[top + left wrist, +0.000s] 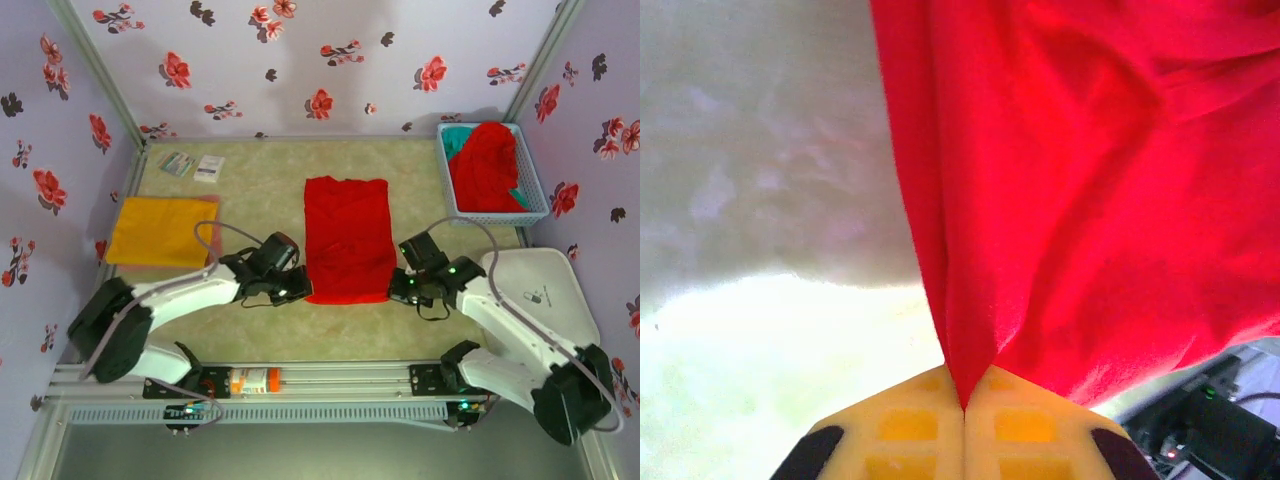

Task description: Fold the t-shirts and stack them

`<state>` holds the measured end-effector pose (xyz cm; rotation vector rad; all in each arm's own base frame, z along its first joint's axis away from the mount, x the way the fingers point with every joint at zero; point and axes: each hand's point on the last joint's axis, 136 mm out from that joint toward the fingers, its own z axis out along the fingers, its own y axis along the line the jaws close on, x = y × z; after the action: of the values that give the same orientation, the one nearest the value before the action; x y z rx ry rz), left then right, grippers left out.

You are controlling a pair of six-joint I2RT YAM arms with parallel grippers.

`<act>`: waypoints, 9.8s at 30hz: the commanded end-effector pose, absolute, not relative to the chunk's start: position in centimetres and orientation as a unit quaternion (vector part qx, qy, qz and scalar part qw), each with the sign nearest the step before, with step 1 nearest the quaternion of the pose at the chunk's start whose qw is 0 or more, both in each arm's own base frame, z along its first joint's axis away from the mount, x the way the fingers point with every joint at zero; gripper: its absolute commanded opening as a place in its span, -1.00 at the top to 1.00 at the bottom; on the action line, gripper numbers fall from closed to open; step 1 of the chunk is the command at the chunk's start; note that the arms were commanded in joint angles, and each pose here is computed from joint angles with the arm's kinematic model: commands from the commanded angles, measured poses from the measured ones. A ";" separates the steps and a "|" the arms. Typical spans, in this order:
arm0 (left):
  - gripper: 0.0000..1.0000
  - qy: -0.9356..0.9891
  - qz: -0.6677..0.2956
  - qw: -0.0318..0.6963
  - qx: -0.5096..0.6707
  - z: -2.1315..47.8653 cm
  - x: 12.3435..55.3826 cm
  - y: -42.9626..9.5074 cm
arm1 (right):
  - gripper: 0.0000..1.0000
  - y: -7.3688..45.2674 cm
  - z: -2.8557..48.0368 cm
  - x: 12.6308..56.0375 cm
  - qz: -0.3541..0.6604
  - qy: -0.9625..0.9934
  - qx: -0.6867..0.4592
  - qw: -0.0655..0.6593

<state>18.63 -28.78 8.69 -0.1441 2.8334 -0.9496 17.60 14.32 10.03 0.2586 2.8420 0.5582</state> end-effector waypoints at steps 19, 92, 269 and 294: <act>1.00 0.924 -0.342 0.146 -0.088 18.9 18.4 -27.4 | 1.00 13.2 19.3 17.9 0.214 0.949 0.127 0.194; 0.23 0.933 -0.311 0.175 -0.040 11.6 46.7 -26.3 | 0.24 14.6 11.6 44.1 0.298 0.921 0.194 0.159; 1.00 0.955 0.197 0.218 0.030 27.0 36.2 4.6 | -0.35 18.4 9.8 34.5 0.294 0.933 0.153 0.138; 1.00 0.949 0.261 0.152 -0.086 21.6 37.6 13.7 | -0.35 18.8 10.2 33.8 0.298 0.938 0.119 0.134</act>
<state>37.16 12.04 21.97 -0.1576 2.7557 0.6924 34.09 18.33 9.32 0.4060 2.7201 0.8488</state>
